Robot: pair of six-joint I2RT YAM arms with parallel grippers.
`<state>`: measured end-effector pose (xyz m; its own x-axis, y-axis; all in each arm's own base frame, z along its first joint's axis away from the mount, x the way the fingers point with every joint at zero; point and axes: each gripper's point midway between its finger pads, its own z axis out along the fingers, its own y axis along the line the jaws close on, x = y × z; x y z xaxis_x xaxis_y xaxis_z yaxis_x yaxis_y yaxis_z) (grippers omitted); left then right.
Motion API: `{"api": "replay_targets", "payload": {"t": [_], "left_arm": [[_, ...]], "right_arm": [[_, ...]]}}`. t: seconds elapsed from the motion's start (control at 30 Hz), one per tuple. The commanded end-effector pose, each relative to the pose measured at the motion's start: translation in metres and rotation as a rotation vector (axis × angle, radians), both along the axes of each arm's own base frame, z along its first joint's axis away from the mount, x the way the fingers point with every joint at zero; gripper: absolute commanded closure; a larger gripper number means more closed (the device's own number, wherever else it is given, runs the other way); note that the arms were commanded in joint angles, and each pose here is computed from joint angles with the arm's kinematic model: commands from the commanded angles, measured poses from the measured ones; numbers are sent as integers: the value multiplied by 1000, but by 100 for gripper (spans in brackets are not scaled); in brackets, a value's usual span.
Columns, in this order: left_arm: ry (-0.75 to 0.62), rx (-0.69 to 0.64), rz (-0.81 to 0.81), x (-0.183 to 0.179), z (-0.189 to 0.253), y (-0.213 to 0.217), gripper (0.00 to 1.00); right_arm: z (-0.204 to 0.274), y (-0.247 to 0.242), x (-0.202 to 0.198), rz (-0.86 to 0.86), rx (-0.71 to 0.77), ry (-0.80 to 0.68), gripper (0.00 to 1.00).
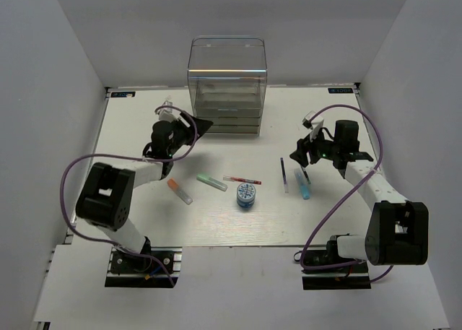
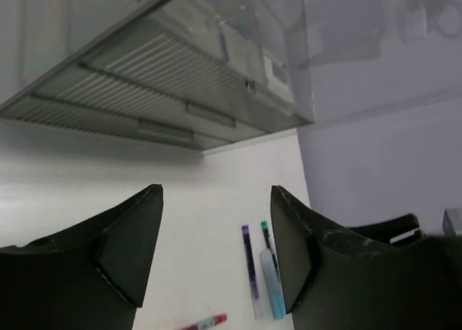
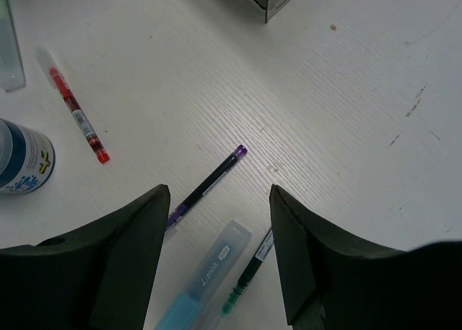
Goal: Sort the stationery into containers
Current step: Open the storage box at the corner of the board.
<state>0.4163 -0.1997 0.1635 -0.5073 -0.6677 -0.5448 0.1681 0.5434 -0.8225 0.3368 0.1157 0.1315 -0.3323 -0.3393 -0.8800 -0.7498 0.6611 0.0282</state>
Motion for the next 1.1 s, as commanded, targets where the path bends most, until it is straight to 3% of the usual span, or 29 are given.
{"api": "replay_targets", "payload": {"t": [0.0, 0.43, 0.8, 1.07], "left_arm": [[-106, -82, 25, 25, 35, -18, 29], [-161, -203, 104, 78, 33, -46, 36], [-139, -242, 131, 92, 22, -51, 42], [-162, -353, 127, 90, 38, -56, 56]], "right_arm": [[16, 10, 5, 39, 39, -49, 36], [9, 11, 3, 46, 30, -39, 38], [4, 8, 4, 44, 11, -40, 38], [-2, 9, -1, 55, 8, -30, 38]]}}
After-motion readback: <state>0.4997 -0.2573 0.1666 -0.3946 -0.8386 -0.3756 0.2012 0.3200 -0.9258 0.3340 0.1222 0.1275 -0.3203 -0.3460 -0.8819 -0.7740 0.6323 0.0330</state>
